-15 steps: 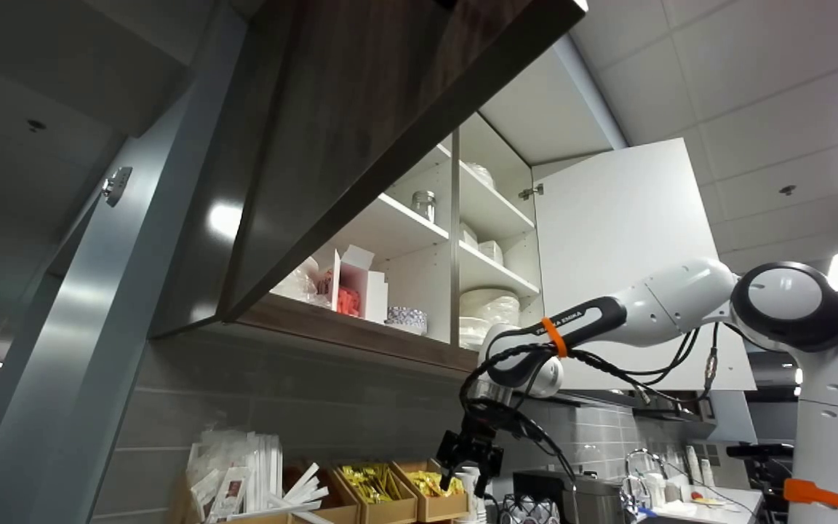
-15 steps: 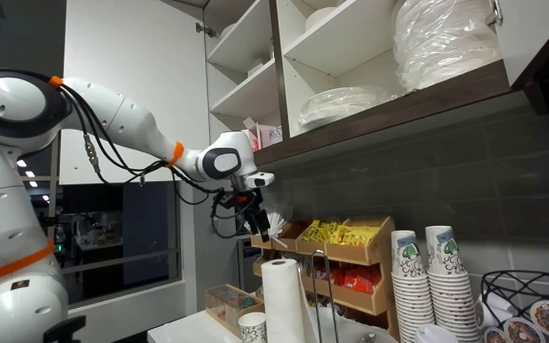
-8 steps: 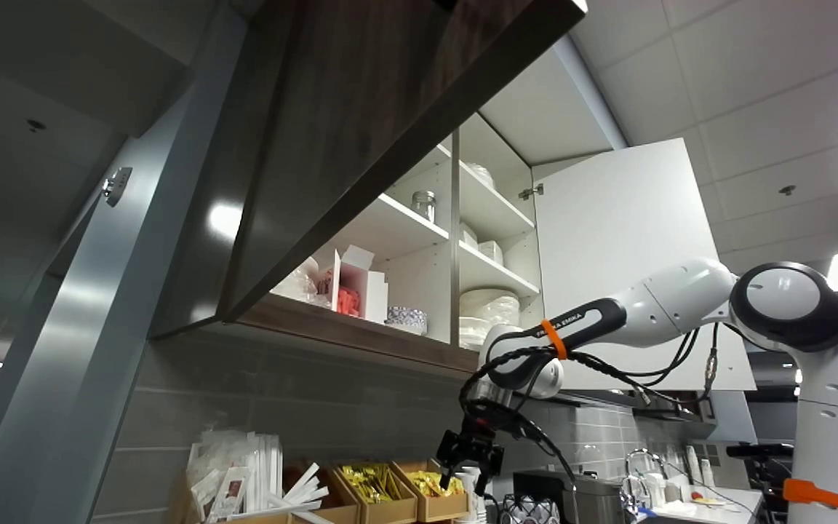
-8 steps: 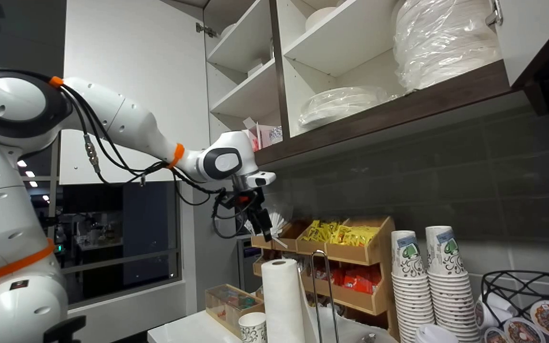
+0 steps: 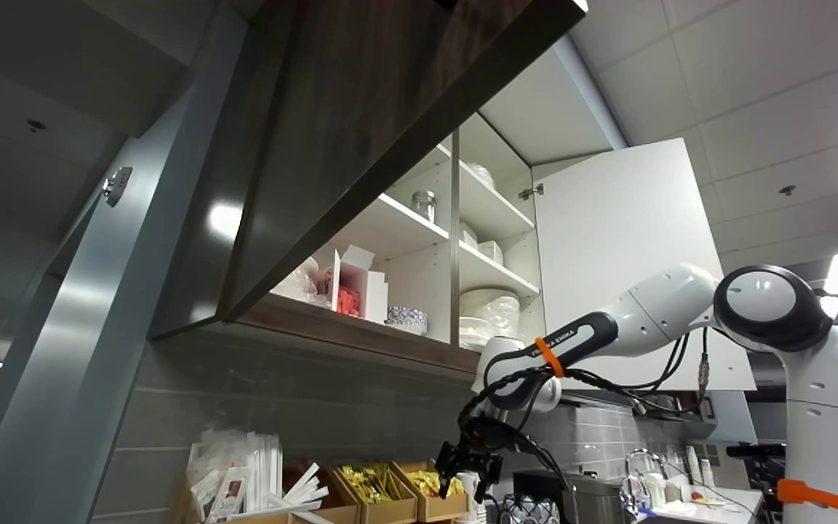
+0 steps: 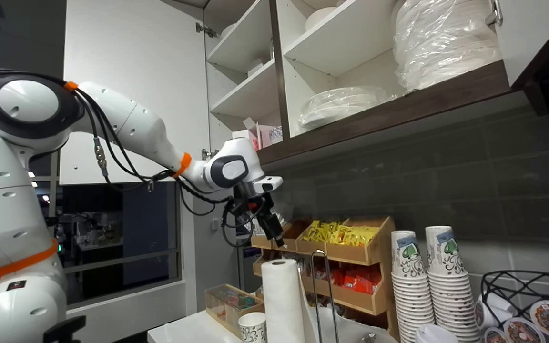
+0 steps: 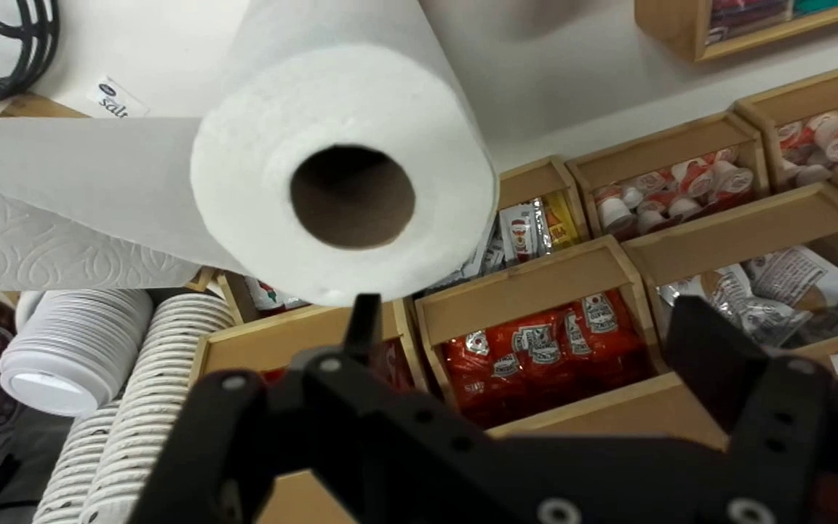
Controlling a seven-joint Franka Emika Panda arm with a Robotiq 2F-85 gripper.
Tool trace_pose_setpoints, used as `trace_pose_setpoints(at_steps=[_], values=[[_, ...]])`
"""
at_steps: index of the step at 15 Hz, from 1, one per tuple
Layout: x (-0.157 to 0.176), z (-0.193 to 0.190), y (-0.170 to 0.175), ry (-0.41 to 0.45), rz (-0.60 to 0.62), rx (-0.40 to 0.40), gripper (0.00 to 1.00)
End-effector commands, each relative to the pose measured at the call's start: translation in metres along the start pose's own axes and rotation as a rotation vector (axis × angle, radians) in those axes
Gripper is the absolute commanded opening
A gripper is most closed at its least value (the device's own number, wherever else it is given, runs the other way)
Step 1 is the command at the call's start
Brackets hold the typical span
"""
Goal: Turn the paper towel to the left
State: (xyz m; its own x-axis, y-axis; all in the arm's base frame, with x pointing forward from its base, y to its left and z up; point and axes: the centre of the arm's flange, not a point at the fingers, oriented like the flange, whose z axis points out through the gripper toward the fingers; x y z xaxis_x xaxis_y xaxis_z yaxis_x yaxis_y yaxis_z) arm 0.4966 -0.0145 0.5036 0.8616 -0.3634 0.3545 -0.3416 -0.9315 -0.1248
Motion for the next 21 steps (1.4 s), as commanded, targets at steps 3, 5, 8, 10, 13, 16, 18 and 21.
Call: trace_pose_setpoints(at_steps=[3,5,8,10,13,16,18,21], values=[[0.004,0.015,0.01,-0.052,0.003,-0.064,1.0],[0.0,0.023,0.009,-0.088,-0.003,-0.071,1.0],[-0.004,0.031,0.008,-0.133,-0.013,-0.077,1.0],[-0.007,0.035,0.008,-0.145,-0.029,-0.072,1.0],[-0.008,0.041,0.005,-0.151,-0.053,-0.054,1.0],[-0.01,0.045,0.001,-0.161,-0.09,-0.036,1.0],[-0.011,0.048,-0.001,-0.159,-0.107,-0.032,1.0],[-0.012,0.051,-0.003,-0.149,-0.113,-0.05,1.0]])
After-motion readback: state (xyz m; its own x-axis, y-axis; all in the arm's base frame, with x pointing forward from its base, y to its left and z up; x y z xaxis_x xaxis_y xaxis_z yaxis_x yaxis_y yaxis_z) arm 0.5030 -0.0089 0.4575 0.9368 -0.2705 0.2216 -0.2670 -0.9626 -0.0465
